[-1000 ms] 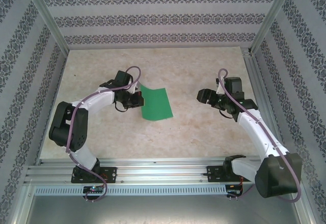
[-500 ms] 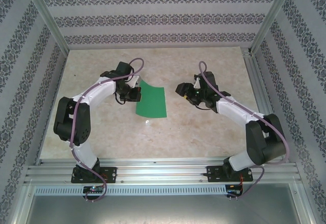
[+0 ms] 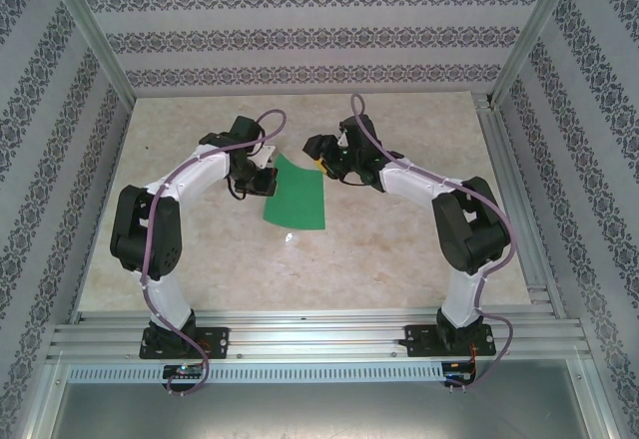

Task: Fold a paper plane with a square sheet of paper (fold left side to right side)

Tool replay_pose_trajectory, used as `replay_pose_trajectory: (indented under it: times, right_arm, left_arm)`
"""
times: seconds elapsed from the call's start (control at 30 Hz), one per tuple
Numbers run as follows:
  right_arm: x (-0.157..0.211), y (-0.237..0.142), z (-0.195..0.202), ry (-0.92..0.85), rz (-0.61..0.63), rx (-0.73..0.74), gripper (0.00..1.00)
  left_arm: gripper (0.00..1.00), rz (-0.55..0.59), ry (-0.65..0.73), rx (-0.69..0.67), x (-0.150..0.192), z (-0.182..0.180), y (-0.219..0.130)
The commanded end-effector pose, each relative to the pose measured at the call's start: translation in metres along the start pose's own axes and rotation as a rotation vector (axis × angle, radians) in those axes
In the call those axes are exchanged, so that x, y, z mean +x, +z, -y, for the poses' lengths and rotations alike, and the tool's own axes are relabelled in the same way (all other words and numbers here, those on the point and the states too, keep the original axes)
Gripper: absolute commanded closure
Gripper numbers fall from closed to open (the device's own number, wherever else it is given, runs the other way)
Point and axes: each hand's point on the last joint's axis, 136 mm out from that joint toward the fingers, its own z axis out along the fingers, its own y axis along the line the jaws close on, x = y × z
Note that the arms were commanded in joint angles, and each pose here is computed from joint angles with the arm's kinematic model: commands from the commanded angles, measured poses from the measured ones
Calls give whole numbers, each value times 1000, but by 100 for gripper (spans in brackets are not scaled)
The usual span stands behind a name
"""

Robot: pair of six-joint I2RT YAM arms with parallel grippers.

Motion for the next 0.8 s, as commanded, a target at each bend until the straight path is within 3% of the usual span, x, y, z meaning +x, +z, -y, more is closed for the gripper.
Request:
replay_pose_trajectory:
  times: [0.0,0.33,0.77]
  right_arm:
    - [-1,14,-20,38,-11,-44,43]
    - [11,39,-29,64,-81,-34,42]
    - [14,34,-34,71,-131,-6,40]
  left_arm:
    - [100,-2,44,-7,-3,7,-5]
    - [100,31,100,-48,-7,13,-14]
    - [100,87,205,-104,-7,24,-24]
